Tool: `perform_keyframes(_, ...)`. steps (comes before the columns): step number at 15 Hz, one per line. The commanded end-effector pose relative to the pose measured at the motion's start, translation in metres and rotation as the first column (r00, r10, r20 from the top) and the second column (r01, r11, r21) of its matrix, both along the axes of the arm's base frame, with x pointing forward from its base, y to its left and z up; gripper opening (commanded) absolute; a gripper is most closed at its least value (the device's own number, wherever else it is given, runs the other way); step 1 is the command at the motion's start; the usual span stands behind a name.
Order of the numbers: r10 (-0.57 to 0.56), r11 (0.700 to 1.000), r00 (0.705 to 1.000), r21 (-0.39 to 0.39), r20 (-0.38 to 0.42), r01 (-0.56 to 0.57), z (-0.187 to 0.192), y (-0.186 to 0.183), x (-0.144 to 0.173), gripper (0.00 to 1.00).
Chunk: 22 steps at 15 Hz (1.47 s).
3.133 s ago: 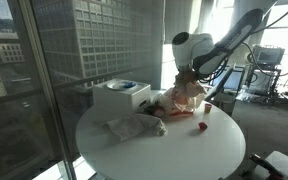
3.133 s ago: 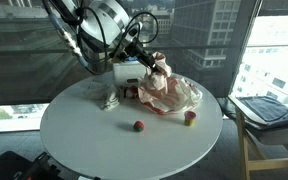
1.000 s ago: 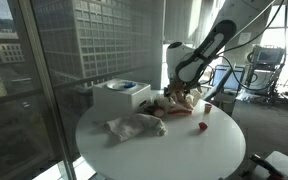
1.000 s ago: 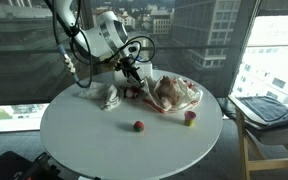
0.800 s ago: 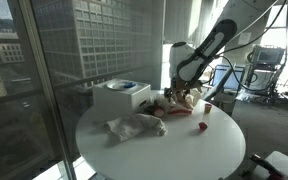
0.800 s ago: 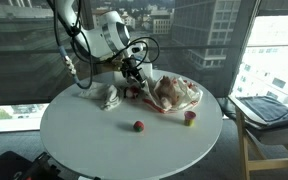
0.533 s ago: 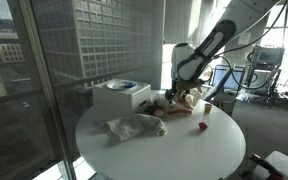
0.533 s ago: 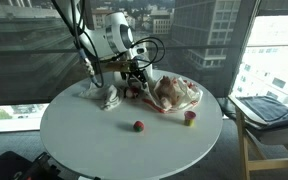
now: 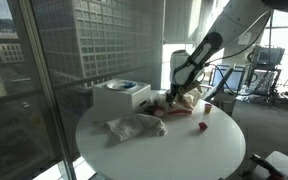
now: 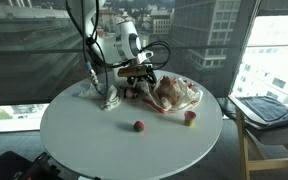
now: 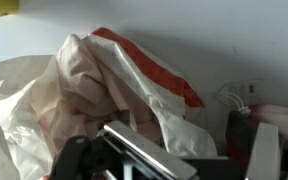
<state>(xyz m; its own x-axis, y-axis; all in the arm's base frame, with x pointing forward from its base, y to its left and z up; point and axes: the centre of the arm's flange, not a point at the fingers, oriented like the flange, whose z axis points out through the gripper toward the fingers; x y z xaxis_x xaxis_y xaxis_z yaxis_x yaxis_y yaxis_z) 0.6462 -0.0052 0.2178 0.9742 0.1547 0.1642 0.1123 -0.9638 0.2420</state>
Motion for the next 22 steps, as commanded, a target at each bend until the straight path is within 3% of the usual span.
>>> perform_keyframes(1,0.042,0.999,0.999,0.015,0.023,-0.042,-0.021,-0.005,0.036,1.0)
perform_keyframes(4,0.045,0.998,0.999,0.05,0.003,-0.045,-0.04,-0.001,0.045,1.0)
perform_keyframes(5,0.054,0.997,0.999,0.057,-0.003,-0.054,-0.045,0.002,0.046,0.75)
perform_keyframes(6,0.067,0.996,0.998,0.056,-0.008,-0.066,-0.049,0.004,0.046,0.74)
perform_keyframes(10,0.047,0.997,0.997,0.056,-0.057,-0.044,-0.054,0.008,0.038,0.43)
perform_keyframes(14,-0.039,0.998,0.995,0.052,-0.087,0.044,-0.028,0.022,0.016,0.12)
perform_keyframes(18,-0.129,0.988,0.99,0.076,-0.05,0.133,0.019,0.053,-0.007,0.08)
perform_keyframes(22,-0.231,0.972,0.973,0.035,-0.007,0.231,0.07,0.083,-0.031,0.12)
